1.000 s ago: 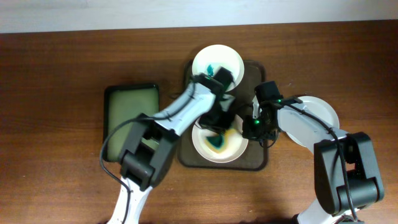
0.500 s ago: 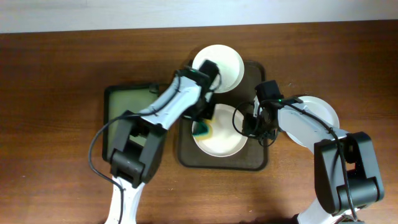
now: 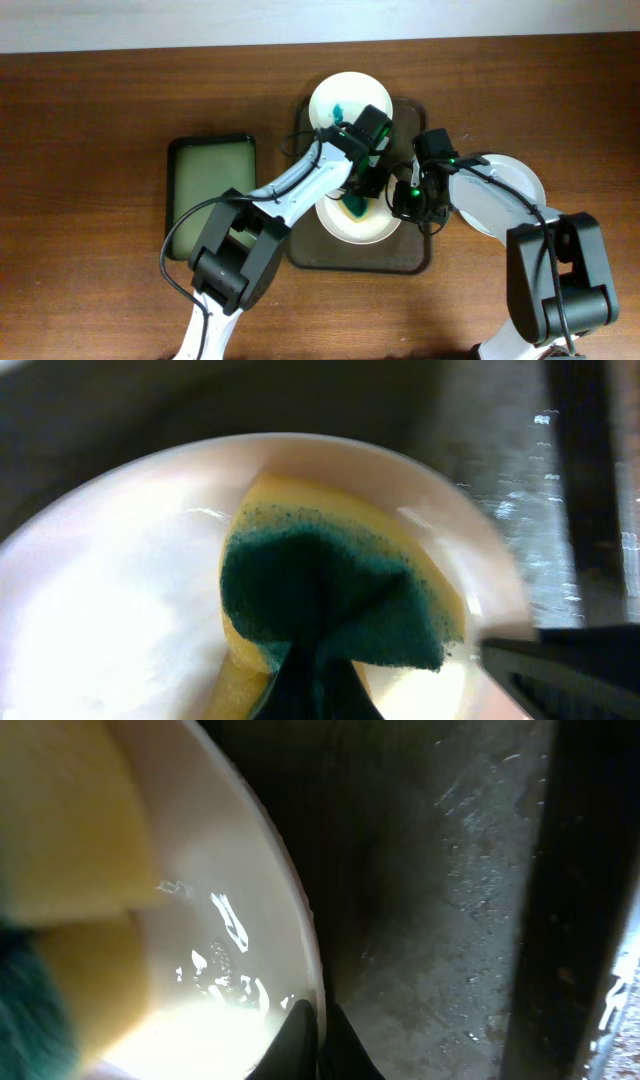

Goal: Clean dirty plates on tray and stack at the side
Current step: 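Bring the sponge with the left gripper and scrub the bottom plate, then return the sponge to the soapy tray with the left gripper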

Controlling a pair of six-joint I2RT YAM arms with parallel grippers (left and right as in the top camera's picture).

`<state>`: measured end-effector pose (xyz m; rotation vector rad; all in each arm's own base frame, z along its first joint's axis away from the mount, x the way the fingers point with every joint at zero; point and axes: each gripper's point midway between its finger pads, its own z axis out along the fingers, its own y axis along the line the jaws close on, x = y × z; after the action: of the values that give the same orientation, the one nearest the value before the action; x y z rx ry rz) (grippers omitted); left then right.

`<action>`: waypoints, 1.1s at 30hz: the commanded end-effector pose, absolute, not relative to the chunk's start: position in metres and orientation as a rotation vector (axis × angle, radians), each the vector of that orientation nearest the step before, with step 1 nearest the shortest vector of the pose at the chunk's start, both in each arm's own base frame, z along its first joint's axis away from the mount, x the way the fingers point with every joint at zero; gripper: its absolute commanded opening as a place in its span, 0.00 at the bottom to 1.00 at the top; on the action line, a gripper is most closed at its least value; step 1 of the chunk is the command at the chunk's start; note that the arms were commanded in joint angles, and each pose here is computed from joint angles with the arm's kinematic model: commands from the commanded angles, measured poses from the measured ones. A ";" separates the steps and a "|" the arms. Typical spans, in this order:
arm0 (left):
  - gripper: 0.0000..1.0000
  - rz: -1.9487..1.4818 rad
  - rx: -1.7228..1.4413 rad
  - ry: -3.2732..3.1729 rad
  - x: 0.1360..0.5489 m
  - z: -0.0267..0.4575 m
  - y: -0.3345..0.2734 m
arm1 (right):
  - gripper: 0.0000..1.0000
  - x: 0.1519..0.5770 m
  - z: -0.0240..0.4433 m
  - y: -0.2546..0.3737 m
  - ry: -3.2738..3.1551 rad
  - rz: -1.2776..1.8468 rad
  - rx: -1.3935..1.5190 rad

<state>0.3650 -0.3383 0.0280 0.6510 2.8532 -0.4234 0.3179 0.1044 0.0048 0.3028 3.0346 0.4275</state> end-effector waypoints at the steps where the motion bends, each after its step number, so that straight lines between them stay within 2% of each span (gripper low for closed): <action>1: 0.00 -0.623 0.712 2.841 0.344 0.041 -0.367 | 0.04 0.313 -0.002 0.099 3.056 0.360 0.250; 4: 0.00 -0.556 0.693 2.881 0.345 0.037 -0.353 | 0.04 0.313 -0.002 0.098 3.057 0.360 0.250; 6: 0.00 -0.195 0.587 2.901 0.368 0.034 -0.297 | 0.04 0.313 -0.002 0.098 3.057 0.360 0.250; 8: 0.00 0.005 0.496 2.893 0.384 0.050 -0.254 | 0.04 0.313 -0.002 0.099 3.057 0.361 0.245; 10: 0.00 -0.027 0.422 2.882 0.391 0.080 -0.235 | 0.04 0.312 -0.001 0.101 3.056 0.375 0.142; 12: 0.00 -0.152 0.282 2.820 0.400 0.139 -0.202 | 0.04 0.309 -0.001 0.101 3.066 0.382 0.088; 13: 0.00 -0.152 0.164 2.773 0.407 0.170 -0.165 | 0.04 0.309 -0.001 0.101 3.066 0.384 0.088; 15: 0.00 -0.130 0.002 2.752 0.410 0.191 -0.113 | 0.04 0.309 -0.001 0.102 3.065 0.387 0.087; 16: 0.00 -0.096 -0.116 2.785 0.408 0.190 -0.076 | 0.04 0.311 -0.001 0.102 3.058 0.389 0.078; 19: 0.00 -0.035 -0.334 2.901 0.391 0.136 -0.015 | 0.04 0.314 -0.001 0.103 3.038 0.385 -0.038; 20: 0.00 -0.069 -0.375 2.920 0.385 0.108 -0.008 | 0.04 0.315 -0.001 0.103 3.030 0.386 -0.062; 24: 0.03 -0.096 -0.388 2.910 0.375 0.050 -0.007 | 0.04 0.314 -0.001 0.103 3.034 0.390 -0.060; 28: 0.03 -0.091 -0.378 2.878 0.382 0.048 -0.006 | 0.04 0.314 0.006 0.106 3.025 0.419 -0.063; 30: 0.01 -0.090 -0.371 2.879 0.382 0.048 -0.006 | 0.04 0.319 0.031 0.105 2.969 0.384 -0.081; 33: 0.00 -0.089 -0.369 2.883 0.381 0.048 -0.006 | 0.04 0.325 0.092 0.095 2.779 0.080 -0.142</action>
<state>0.3806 -0.0047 0.0447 -0.3880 2.8874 -0.0782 0.3088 0.1006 0.0284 -0.0620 3.0053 0.3227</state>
